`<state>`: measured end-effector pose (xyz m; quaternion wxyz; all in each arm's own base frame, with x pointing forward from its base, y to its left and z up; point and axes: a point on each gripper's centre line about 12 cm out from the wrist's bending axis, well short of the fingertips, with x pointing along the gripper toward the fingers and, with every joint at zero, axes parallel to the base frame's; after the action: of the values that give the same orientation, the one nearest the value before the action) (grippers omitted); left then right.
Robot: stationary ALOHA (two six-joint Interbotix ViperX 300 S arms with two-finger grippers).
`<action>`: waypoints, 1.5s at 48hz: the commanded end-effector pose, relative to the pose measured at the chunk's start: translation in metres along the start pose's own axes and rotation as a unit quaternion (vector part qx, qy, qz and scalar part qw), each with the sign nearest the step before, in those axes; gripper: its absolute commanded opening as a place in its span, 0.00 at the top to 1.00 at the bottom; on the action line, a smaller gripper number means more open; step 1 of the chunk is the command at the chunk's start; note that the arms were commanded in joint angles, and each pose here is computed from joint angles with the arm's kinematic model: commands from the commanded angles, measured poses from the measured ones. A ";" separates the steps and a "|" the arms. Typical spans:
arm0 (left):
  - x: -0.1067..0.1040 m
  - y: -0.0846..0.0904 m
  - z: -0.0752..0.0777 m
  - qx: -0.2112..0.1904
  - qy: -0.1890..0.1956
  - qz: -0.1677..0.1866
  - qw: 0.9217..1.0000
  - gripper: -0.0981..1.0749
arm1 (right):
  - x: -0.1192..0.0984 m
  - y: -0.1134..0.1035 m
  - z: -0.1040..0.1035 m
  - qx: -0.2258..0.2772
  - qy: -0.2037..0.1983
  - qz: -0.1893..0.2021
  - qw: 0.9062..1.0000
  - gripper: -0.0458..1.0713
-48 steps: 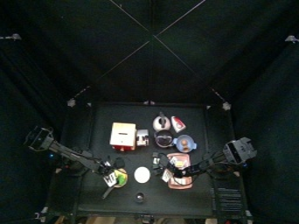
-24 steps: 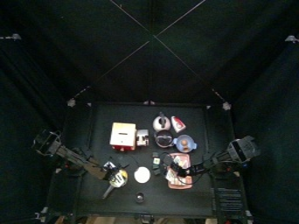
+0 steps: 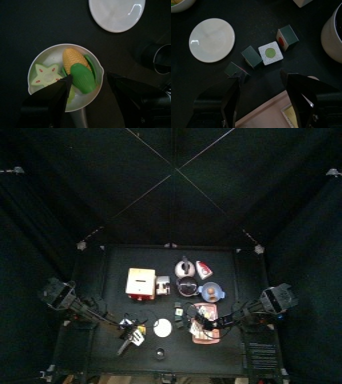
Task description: Grab corn
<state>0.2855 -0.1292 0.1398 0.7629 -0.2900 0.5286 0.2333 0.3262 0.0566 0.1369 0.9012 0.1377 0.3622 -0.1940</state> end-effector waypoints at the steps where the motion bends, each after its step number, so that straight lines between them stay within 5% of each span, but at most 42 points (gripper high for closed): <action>1: 0.000 -0.002 0.001 -0.006 0.001 -0.003 1.000 0.13 | -0.003 0.003 0.006 0.004 -0.009 0.005 1.000 0.14; 53: 0.029 0.012 -0.004 -0.026 0.023 0.016 0.999 0.14 | 0.007 0.001 0.000 -0.002 0.003 -0.007 1.000 0.14; 72: 0.022 0.012 0.003 -0.011 0.008 0.009 1.000 0.26 | 0.007 0.002 0.001 -0.002 0.001 -0.005 1.000 0.14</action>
<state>0.2813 -0.1180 0.1064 0.7401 -0.2936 0.5483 0.2558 0.3267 0.0551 0.1230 0.8947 0.1270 0.3783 -0.2007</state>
